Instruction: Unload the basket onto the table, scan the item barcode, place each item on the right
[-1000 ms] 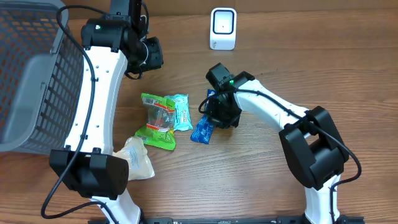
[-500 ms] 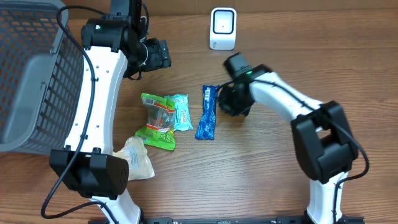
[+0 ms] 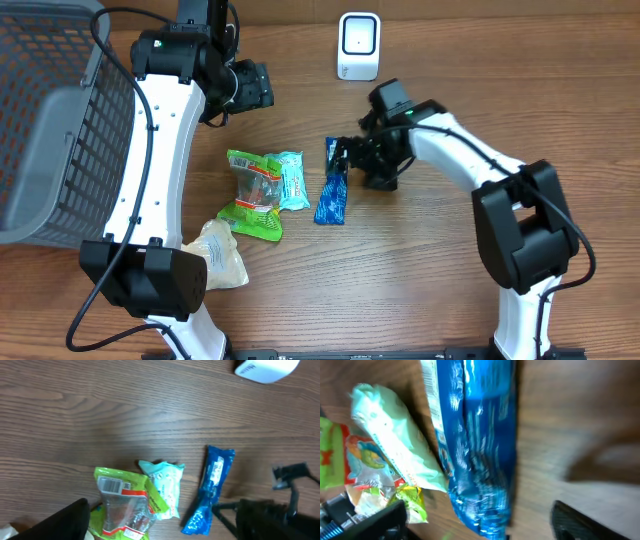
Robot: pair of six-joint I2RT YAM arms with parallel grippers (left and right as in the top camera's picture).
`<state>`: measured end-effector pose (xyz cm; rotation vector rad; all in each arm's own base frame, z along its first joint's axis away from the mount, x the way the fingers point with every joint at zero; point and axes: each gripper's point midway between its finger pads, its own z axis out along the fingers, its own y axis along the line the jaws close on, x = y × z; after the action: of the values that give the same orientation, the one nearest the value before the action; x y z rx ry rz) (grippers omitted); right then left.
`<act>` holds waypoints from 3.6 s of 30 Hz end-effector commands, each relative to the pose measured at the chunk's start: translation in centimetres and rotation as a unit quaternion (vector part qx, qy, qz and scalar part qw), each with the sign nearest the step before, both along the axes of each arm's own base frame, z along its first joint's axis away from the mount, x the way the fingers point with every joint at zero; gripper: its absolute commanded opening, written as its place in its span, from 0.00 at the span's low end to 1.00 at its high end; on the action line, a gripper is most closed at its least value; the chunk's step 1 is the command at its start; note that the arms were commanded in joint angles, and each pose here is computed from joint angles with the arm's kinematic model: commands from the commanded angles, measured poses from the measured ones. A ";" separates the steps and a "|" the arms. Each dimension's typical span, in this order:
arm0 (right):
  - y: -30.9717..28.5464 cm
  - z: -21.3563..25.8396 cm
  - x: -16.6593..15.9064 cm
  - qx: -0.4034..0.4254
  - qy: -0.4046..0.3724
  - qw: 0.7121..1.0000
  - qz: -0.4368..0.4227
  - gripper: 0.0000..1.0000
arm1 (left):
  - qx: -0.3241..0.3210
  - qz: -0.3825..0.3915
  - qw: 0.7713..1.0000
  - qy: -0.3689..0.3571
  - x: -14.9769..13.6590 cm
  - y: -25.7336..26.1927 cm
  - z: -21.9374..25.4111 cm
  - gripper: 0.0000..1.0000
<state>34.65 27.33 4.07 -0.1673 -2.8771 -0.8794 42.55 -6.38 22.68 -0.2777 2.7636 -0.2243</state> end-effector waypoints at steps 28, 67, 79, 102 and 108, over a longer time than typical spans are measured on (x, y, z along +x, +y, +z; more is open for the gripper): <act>-6.2 1.2 2.4 0.016 -0.105 0.984 0.140 0.76 | 0.017 0.000 1.000 -0.012 0.3 0.3 0.5 1.00; -3.9 -3.9 -1.5 0.016 -0.190 0.931 0.312 0.23 | 0.017 0.000 1.000 -0.012 0.3 0.3 0.5 1.00; -2.3 -2.5 -3.0 0.085 -0.152 0.943 0.283 0.04 | 0.017 0.000 1.000 -0.012 0.3 0.3 0.5 1.00; -13.7 4.5 6.4 -0.378 -0.287 0.877 0.068 0.04 | 0.017 0.000 1.000 -0.012 0.3 0.3 0.5 1.00; -13.3 6.8 9.0 -0.405 -0.356 0.841 0.037 0.04 | 0.017 0.000 1.000 -0.012 0.3 0.3 0.5 1.00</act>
<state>41.89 14.50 7.07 0.3042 -3.5793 0.3144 42.66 -5.93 22.67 -0.2836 2.7577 -0.1888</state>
